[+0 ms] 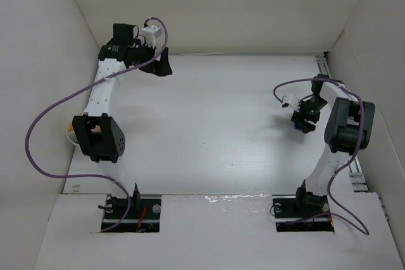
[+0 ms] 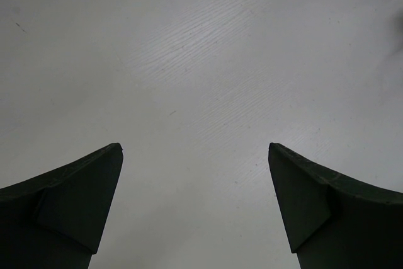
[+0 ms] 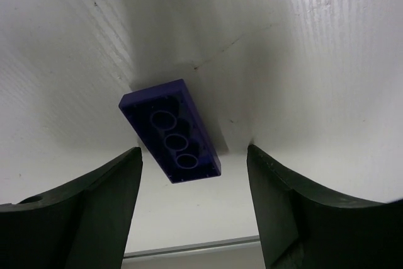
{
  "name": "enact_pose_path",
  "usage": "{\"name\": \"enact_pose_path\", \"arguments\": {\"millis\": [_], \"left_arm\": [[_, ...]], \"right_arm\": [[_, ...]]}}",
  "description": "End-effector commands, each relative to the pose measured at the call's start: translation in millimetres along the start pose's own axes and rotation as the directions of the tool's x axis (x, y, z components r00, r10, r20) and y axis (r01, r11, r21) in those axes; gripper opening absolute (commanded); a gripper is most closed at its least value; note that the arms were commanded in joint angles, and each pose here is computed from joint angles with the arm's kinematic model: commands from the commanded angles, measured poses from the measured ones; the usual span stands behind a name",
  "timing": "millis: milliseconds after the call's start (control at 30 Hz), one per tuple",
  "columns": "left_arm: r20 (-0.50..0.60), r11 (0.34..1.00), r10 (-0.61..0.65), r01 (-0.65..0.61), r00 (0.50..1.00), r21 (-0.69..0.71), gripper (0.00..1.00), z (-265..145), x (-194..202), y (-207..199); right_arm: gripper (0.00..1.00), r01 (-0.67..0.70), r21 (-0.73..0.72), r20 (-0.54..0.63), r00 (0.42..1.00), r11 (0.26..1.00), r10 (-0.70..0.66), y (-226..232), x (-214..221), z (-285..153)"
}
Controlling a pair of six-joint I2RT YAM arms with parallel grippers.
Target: Sort the legos into containers by color
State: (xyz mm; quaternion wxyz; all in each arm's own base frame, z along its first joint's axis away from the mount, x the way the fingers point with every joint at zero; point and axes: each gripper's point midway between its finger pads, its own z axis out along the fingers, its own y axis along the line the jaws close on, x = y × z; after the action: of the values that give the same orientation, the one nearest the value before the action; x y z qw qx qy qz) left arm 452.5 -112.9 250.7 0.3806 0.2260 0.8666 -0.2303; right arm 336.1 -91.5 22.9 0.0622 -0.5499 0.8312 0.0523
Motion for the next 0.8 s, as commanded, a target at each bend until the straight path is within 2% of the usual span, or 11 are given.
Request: {"name": "enact_pose_path", "arguments": {"millis": [0,100,133,233,267,333,400,500,533,567,767], "left_arm": [[0.030,1.000,-0.021,0.022,0.999,-0.018,1.00,-7.3,-3.2,-2.9],[0.064,0.998,-0.057,0.058,0.996,-0.013,1.00,-12.4,-2.1,4.1],[0.076,0.998,-0.057,0.058,0.996,-0.022,1.00,-18.1,-4.2,6.6],[0.079,0.998,-0.051,0.054,0.996,-0.041,1.00,-24.9,-1.4,8.7],[0.082,0.997,-0.046,0.051,0.996,-0.050,1.00,-29.4,0.0,11.4],[0.063,0.998,-0.042,0.045,0.997,-0.047,1.00,-27.9,6.5,11.5],[0.024,0.999,-0.046,0.046,0.999,-0.010,1.00,-28.8,17.1,3.5],[0.012,0.990,-0.042,0.040,0.999,0.136,1.00,-30.5,25.2,-19.6],[-0.001,0.978,-0.075,0.074,0.997,0.197,1.00,-27.2,32.9,-29.5],[-0.002,0.968,-0.136,0.133,0.991,0.213,1.00,-27.0,33.4,-35.0],[-0.029,0.914,-0.219,0.215,0.975,0.345,1.00,-13.1,43.2,-65.8]], "right_arm": [[0.72,0.023,0.028,-0.006,1.000,0.999,-0.023,-12.4,-3.9,0.4],[0.56,0.012,0.020,-0.016,1.000,1.000,-0.012,-11.4,-1.5,3.6],[0.46,0.002,0.011,-0.018,1.000,1.000,-0.001,-10.2,-0.8,6.6],[0.39,0.002,0.011,-0.018,1.000,1.000,-0.001,-5.4,0.7,10.7],[0.30,0.004,0.025,-0.002,1.000,1.000,-0.004,-5.0,-2.1,8.5],[0.23,-0.014,0.054,0.044,0.999,0.998,0.012,-4.2,-9.9,4.3],[0.21,-0.041,0.043,0.087,0.996,0.998,0.037,3.2,-21.4,1.7],[0.20,-0.097,0.070,0.276,0.958,0.993,0.074,-0.5,-85.0,-30.4],[0.20,-0.109,0.064,0.330,0.940,0.992,0.082,1.8,-106.0,-39.8],[0.20,-0.127,0.059,0.422,0.902,0.990,0.091,6.4,-150.2,-57.3],[0.17,-0.082,0.041,0.656,0.754,0.996,0.035,33.2,-289.7,-103.3]]}}
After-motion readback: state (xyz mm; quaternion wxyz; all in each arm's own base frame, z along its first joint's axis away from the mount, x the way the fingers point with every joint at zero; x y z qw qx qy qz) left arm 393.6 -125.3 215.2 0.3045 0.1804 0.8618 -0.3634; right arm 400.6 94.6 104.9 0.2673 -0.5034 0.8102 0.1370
